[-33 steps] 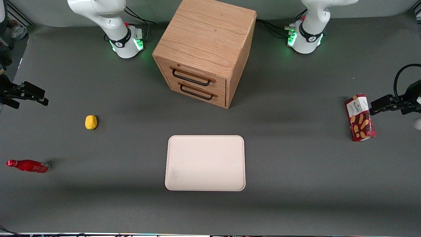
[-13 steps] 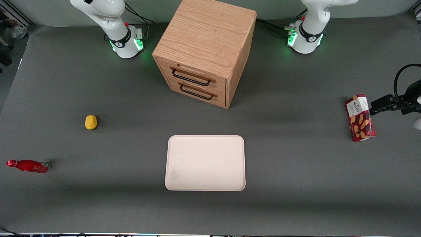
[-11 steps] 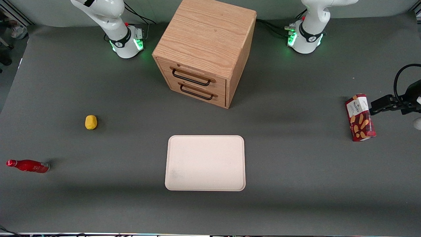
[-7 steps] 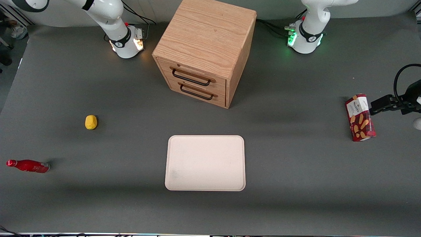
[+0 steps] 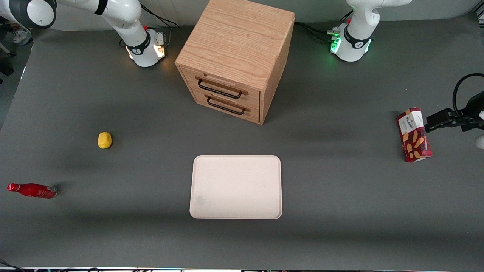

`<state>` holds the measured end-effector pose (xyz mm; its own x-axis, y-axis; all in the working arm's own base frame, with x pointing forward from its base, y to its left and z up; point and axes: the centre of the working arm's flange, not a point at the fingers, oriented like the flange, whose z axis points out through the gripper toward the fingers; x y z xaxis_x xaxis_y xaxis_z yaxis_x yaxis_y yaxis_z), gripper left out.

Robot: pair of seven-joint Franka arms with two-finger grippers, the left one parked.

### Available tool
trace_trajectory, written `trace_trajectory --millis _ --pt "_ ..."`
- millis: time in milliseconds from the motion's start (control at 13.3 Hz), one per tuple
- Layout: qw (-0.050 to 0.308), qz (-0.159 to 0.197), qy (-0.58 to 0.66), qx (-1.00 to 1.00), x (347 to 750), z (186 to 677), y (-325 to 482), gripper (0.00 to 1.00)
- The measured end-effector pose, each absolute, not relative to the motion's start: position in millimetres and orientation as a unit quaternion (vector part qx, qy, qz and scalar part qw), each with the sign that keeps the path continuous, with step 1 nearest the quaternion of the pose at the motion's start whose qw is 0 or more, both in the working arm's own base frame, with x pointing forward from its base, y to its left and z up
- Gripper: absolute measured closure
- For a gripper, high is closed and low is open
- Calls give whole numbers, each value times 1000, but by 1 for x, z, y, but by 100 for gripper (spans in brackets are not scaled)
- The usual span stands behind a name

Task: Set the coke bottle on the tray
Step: 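Move the right gripper toward the red Coca-Cola bottle lying on the table, then lower the open right gripper over the bottle and close on it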

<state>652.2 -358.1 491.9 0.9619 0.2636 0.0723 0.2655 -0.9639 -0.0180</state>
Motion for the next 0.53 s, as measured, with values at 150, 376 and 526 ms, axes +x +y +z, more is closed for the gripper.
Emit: trace_trajectory --millis 150,376,526 --pt "19 -31 -132 -991 657 470 -363 0" --pt "24 -28 -135 -990 668 440 -363 0" --pt "25 -26 -139 -990 675 424 -358 0"
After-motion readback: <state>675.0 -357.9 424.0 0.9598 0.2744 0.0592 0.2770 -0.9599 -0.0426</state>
